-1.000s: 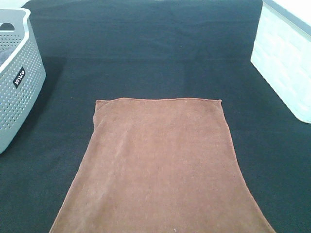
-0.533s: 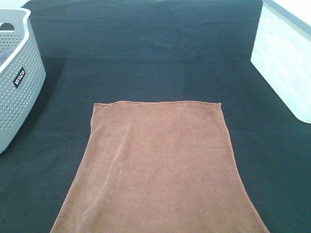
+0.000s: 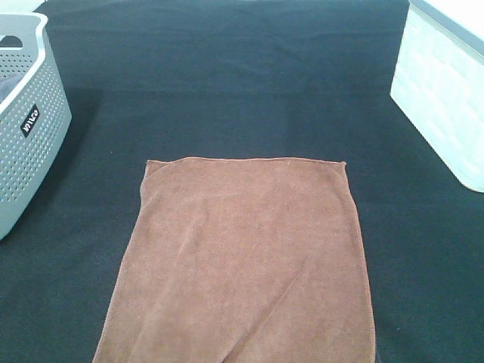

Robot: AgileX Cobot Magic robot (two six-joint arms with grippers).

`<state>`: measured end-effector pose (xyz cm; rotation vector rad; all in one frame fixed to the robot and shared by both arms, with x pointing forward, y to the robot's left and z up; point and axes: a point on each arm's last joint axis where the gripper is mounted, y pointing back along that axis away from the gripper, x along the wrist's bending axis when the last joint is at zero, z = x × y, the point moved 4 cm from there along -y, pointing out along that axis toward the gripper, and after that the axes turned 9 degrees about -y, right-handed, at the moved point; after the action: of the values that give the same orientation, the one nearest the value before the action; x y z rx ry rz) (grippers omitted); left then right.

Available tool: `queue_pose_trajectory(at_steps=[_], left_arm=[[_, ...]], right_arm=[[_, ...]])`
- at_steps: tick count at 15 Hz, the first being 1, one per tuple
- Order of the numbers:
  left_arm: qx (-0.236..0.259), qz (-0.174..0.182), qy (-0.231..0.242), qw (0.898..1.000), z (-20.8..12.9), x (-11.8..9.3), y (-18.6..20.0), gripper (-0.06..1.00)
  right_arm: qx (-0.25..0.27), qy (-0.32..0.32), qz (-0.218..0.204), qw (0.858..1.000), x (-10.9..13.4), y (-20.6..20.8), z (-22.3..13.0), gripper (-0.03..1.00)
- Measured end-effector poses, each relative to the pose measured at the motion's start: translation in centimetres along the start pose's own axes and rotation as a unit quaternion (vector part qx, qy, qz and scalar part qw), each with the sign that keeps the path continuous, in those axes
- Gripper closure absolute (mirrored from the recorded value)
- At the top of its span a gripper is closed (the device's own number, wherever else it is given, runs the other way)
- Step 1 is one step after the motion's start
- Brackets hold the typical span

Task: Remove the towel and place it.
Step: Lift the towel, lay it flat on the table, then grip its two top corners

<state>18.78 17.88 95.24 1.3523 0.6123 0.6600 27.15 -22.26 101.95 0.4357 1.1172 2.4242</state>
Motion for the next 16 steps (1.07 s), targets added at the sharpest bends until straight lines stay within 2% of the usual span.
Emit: queue_pose_trajectory(at_steps=[1,2,4,6,8,9,10,11,13,14,16], left_arm=[[0.000,0.000,0.001,1.000,0.0,0.0,0.0,0.25],[0.000,0.001,0.005,1.000,0.0,0.0,0.0,0.19],[-0.009,0.002,0.011,1.000,0.2,0.1,0.0,0.17],[-0.041,0.010,0.017,0.999,1.1,0.3,0.1,0.16],[-0.091,0.030,0.024,0.995,2.6,0.9,0.3,0.16],[-0.136,0.043,0.039,0.989,4.4,1.4,1.1,0.16],[-0.171,0.040,0.050,0.983,6.0,1.9,2.0,0.17],[-0.215,0.039,0.059,0.974,7.7,2.8,3.3,0.19],[-0.298,0.050,0.091,0.949,10.5,6.2,6.4,0.22],[-0.331,0.068,0.107,0.935,11.3,8.3,7.9,0.22],[-0.389,0.130,0.138,0.902,11.8,12.7,11.2,0.22]], right_arm=[[0.005,-0.009,-0.009,1.000,-0.2,0.0,-0.1,0.41],[0.012,-0.016,-0.020,1.000,-0.5,0.0,-0.3,0.37],[0.019,-0.021,-0.034,0.999,-0.9,0.0,-0.5,0.35],[0.021,-0.029,-0.040,0.999,-1.0,0.0,-0.6,0.34],[0.026,-0.057,-0.063,0.996,-1.6,0.1,-0.8,0.34],[0.004,-0.080,-0.095,0.992,-2.5,0.2,-0.3,0.34],[-0.017,-0.096,-0.114,0.989,-3.0,0.3,0.1,0.34],[-0.042,-0.114,-0.131,0.984,-3.5,0.4,0.7,0.34],[-0.083,-0.146,-0.158,0.973,-4.7,0.6,2.2,0.34],[-0.095,-0.156,-0.174,0.968,-5.5,0.7,3.1,0.34],[-0.111,-0.175,-0.199,0.958,-7.2,0.8,5.6,0.34]])
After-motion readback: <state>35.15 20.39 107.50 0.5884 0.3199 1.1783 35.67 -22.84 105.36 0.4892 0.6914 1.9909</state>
